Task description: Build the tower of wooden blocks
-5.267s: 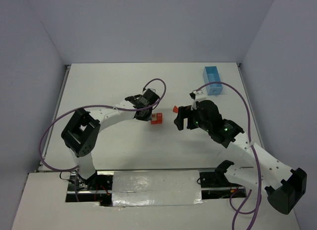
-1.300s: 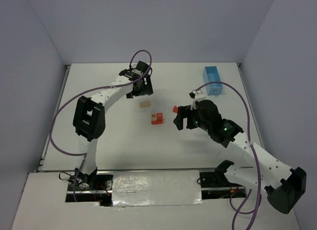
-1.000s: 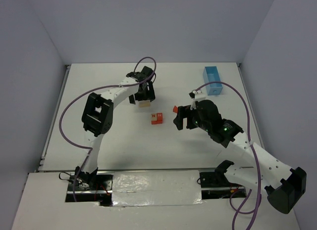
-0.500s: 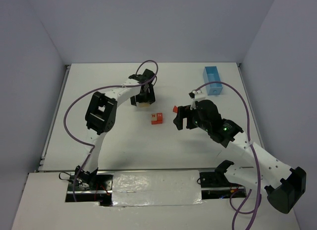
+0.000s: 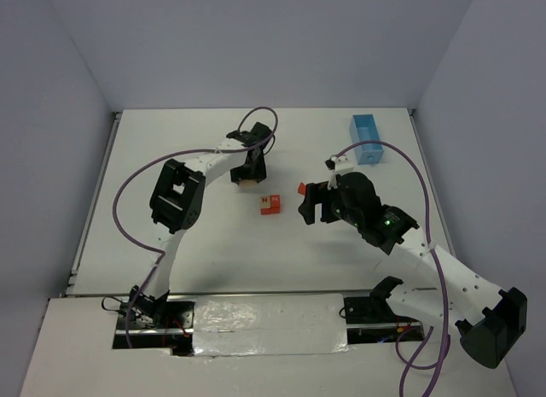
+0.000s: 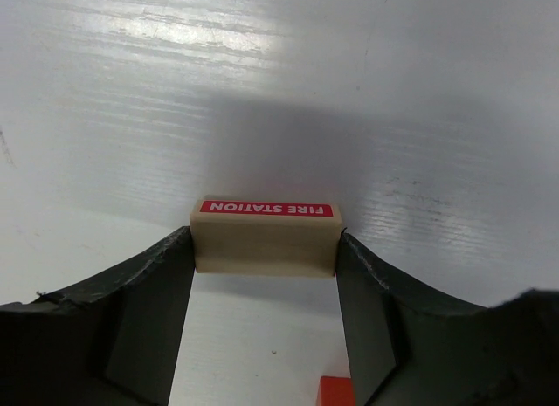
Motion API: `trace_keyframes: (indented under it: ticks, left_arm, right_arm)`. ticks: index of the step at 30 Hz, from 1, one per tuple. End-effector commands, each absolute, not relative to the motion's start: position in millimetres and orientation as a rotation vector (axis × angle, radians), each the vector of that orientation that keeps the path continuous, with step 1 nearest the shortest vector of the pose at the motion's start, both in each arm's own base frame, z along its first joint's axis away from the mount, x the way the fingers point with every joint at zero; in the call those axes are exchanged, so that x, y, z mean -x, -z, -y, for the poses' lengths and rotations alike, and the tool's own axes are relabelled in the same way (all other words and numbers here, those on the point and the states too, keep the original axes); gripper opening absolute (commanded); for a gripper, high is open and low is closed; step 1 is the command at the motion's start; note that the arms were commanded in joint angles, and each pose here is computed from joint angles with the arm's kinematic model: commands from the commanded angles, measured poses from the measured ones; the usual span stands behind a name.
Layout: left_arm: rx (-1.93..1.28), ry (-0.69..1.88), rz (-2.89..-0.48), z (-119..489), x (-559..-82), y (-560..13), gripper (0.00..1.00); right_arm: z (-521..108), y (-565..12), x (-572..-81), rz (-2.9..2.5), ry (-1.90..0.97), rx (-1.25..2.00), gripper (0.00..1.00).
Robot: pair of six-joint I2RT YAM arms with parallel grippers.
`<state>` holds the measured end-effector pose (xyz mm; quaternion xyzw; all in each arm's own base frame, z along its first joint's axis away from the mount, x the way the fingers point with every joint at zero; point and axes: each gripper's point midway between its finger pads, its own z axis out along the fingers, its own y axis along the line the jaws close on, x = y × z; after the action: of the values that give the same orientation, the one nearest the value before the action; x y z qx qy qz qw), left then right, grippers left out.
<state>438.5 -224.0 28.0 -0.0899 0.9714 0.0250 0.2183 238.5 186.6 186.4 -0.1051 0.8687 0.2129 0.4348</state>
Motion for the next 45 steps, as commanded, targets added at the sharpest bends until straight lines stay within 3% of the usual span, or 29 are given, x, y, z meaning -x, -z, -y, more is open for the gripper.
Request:
trace_keyframes:
  ticks: [1,6,13,16,18,24,37,45]
  left_arm:
    - [0.249,-0.084,-2.586,226.5,-441.0,-77.0,0.11]
    - [0.305,-0.085,-2.396,224.7,-429.8,-156.4,0.12]
    - [0.272,0.007,-2.388,252.8,-405.9,-186.2,0.15]
    - [0.235,0.001,-2.427,269.5,-390.0,-176.9,0.32]
    - [0.224,-0.009,-2.447,277.1,-381.2,-167.8,0.37]
    - [0.199,-0.028,-2.477,283.5,-366.6,-154.9,0.29]
    - [0.167,-0.049,-2.558,292.5,-351.1,-124.3,0.29]
    - [0.152,-0.031,-2.579,293.3,-344.2,-112.1,0.39]
  right_arm:
    - [-192.7,-194.5,-242.8,-2.117,-0.550,0.276,0.91]
    - [-192.4,-193.8,-242.9,-2.119,-0.546,0.278,0.91]
    - [-191.8,-195.1,-242.9,-2.115,-0.546,0.273,0.91]
    - [-191.5,-196.0,-242.9,-2.112,-0.546,0.272,0.91]
    - [-191.5,-196.5,-242.6,-2.109,-0.548,0.272,0.91]
    - [-192.0,-197.9,-241.5,-2.102,-0.558,0.275,0.91]
    - [-191.6,-199.3,-241.3,-2.098,-0.558,0.273,0.91]
    - [-191.8,-199.1,-241.6,-2.098,-0.558,0.273,0.91]
